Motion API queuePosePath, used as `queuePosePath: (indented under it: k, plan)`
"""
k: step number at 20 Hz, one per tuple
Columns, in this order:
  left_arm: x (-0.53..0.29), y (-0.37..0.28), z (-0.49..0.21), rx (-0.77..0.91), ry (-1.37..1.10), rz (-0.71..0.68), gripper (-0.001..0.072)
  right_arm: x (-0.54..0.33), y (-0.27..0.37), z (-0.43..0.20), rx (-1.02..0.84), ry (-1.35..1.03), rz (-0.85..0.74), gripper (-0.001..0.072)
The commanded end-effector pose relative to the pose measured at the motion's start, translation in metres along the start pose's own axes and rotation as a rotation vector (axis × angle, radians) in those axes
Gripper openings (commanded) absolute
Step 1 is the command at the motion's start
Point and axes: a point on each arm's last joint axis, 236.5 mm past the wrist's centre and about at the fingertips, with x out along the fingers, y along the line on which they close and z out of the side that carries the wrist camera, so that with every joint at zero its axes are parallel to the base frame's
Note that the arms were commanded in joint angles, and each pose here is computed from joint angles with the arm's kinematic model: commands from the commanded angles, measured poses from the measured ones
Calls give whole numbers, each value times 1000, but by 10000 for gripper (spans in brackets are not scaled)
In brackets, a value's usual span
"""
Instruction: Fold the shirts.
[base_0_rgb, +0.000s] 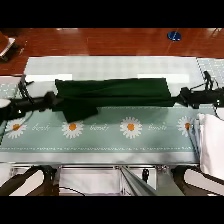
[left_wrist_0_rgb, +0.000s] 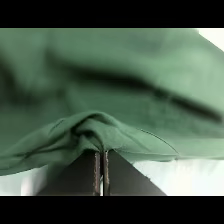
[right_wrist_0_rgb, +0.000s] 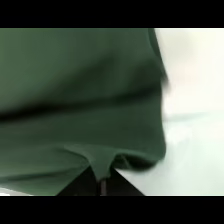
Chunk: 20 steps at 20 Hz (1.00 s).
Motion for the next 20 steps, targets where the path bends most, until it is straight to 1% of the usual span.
queuePosePath:
  k: [1,6,8,11,12,13,14,16,17,18,20]
  plan:
    - [11,-11,66,15,-91,-3,18,1,17,46,4,-59,55,22]
    - [74,-12,91,28,1,-21,18,35,27,92,33,-59,138,22]
    - [95,-5,97,-22,37,-26,18,57,34,103,38,-45,164,22]
    - [115,7,99,-70,73,-25,17,81,32,115,59,-32,161,22]
    - [119,8,97,-72,87,-28,46,86,31,116,68,-30,158,32]
    - [121,6,89,-73,129,-42,244,88,29,119,69,-34,156,243]
    - [119,3,81,-52,181,-64,516,88,29,120,47,-39,155,407]
    - [98,10,85,-12,237,-64,508,72,29,123,-4,-28,160,411]
    - [80,18,91,-18,255,-44,507,60,25,128,-8,-36,156,411]
    - [60,30,98,-40,268,-7,507,43,18,137,-3,-59,150,411]
    - [11,64,108,-63,253,125,507,12,-6,149,26,-109,110,411]
